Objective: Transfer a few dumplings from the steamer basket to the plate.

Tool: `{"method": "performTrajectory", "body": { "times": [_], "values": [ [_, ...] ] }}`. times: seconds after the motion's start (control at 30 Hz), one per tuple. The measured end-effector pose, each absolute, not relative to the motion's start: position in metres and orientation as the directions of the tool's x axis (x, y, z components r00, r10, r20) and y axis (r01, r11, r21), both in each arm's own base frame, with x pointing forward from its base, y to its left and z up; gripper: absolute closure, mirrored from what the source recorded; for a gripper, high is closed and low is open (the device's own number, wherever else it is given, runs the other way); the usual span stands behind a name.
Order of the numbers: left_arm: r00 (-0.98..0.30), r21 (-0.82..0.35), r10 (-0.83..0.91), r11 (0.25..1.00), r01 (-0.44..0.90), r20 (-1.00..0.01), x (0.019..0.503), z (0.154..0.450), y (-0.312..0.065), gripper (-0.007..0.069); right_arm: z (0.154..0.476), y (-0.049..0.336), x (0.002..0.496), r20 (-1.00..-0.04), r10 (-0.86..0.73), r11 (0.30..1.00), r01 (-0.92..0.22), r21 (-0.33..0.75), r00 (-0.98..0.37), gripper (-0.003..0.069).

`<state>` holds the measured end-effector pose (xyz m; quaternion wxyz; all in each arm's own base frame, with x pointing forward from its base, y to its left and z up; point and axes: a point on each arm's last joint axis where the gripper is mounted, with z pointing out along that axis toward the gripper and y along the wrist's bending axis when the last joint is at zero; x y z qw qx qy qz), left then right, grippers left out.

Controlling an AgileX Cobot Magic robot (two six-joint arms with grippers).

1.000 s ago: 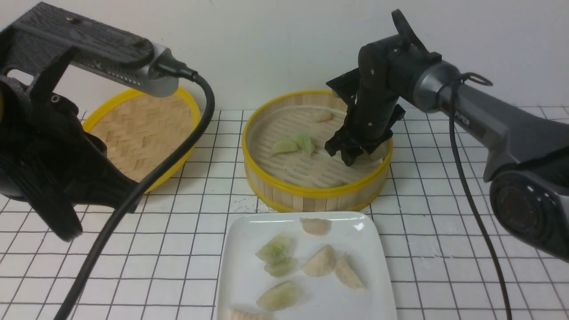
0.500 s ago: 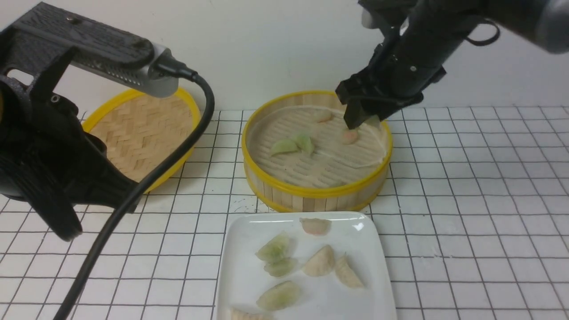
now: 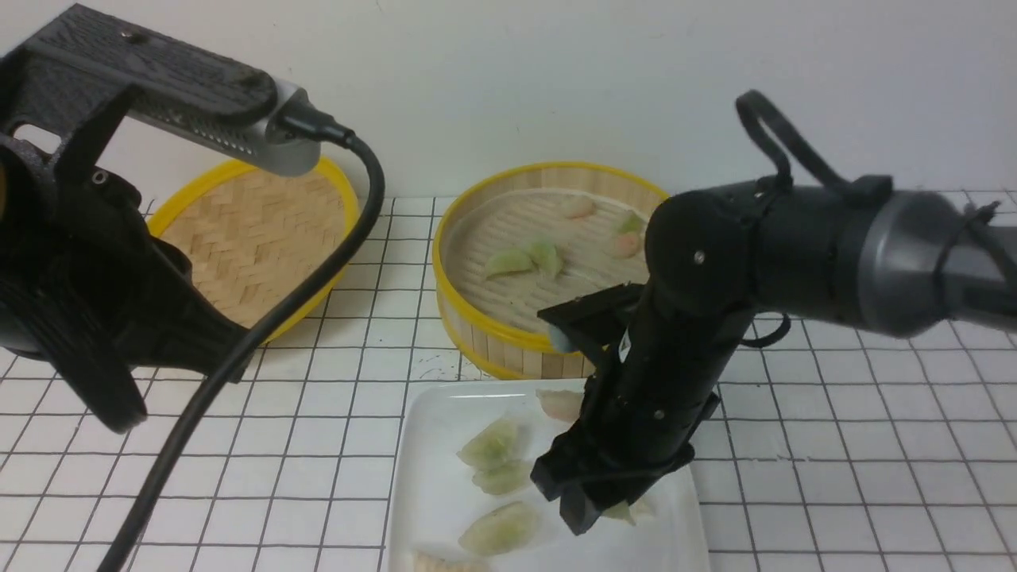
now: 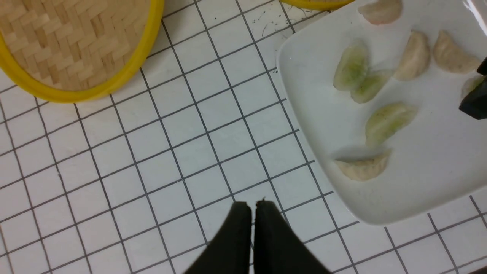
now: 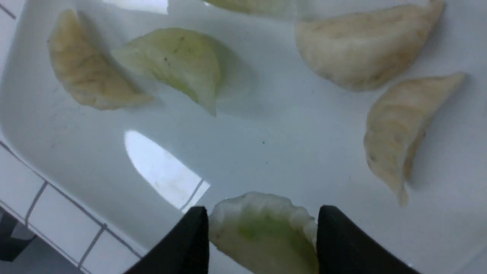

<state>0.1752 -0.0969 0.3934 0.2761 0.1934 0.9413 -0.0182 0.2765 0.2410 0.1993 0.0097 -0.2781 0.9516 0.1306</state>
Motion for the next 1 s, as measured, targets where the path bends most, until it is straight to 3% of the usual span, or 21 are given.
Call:
{"method": "performTrajectory", "body": {
  "times": [0.2, 0.3, 0.43, 0.5, 0.53, 0.57, 0.6, 0.67, 0.77, 0.9, 1.0],
  "values": [
    [-0.773, 0.072, 0.354, 0.925, 0.374, -0.527, 0.175, 0.393, -0.097, 0.0631, 0.198, 0.245, 0.284, -0.098, -0.537, 0.808, -0.545, 0.225, -0.838, 0.0118],
    [-0.773, 0.072, 0.354, 0.925, 0.374, -0.527, 0.175, 0.393, -0.097, 0.0631, 0.212, 0.247, 0.288, -0.093, -0.559, 0.798, -0.565, 0.211, -0.824, 0.0104],
    [-0.773, 0.072, 0.354, 0.924, 0.374, -0.527, 0.175, 0.393, -0.097, 0.0631, 0.238, 0.247, 0.29, -0.15, -0.556, 0.793, -0.576, 0.198, -0.817, 0.0219],
    [-0.774, 0.069, 0.353, 0.924, 0.375, -0.526, 0.175, 0.393, -0.097, 0.0631, 0.267, 0.239, 0.282, -0.215, -0.535, 0.797, -0.572, 0.193, -0.817, 0.0363],
    [-0.774, 0.067, 0.353, 0.924, 0.376, -0.526, 0.175, 0.393, -0.097, 0.0631, 0.292, 0.232, 0.274, -0.275, -0.514, 0.798, -0.571, 0.195, -0.813, 0.0483],
    [-0.774, 0.067, 0.353, 0.924, 0.376, -0.526, 0.175, 0.393, -0.097, 0.0631, 0.3, 0.23, 0.27, -0.293, -0.51, 0.796, -0.573, 0.195, -0.809, 0.0498],
    [-0.774, 0.065, 0.352, 0.924, 0.376, -0.526, 0.175, 0.393, -0.098, 0.0631, 0.325, 0.221, 0.26, -0.355, -0.484, 0.796, -0.571, 0.2, -0.8, 0.0575],
    [-0.774, 0.065, 0.352, 0.924, 0.376, -0.526, 0.175, 0.393, -0.098, 0.0631, 0.366, 0.203, 0.238, -0.46, -0.445, 0.789, -0.579, 0.204, -0.768, 0.0636],
    [-0.774, 0.065, 0.352, 0.924, 0.376, -0.526, 0.175, 0.393, -0.098, 0.0631, 0.419, 0.17, 0.198, -0.607, -0.375, 0.786, -0.587, 0.192, -0.701, 0.0668],
    [-0.776, 0.056, 0.35, 0.924, 0.378, -0.525, 0.174, 0.393, -0.098, 0.0631, 0.466, 0.119, 0.14, -0.761, -0.277, 0.789, -0.591, 0.168, -0.587, 0.0673],
    [-0.779, 0.045, 0.347, 0.924, 0.381, -0.523, 0.174, 0.393, -0.099, 0.0631, 0.474, 0.084, 0.1, -0.849, -0.207, 0.794, -0.591, 0.144, -0.485, 0.0673]
  ]
}}
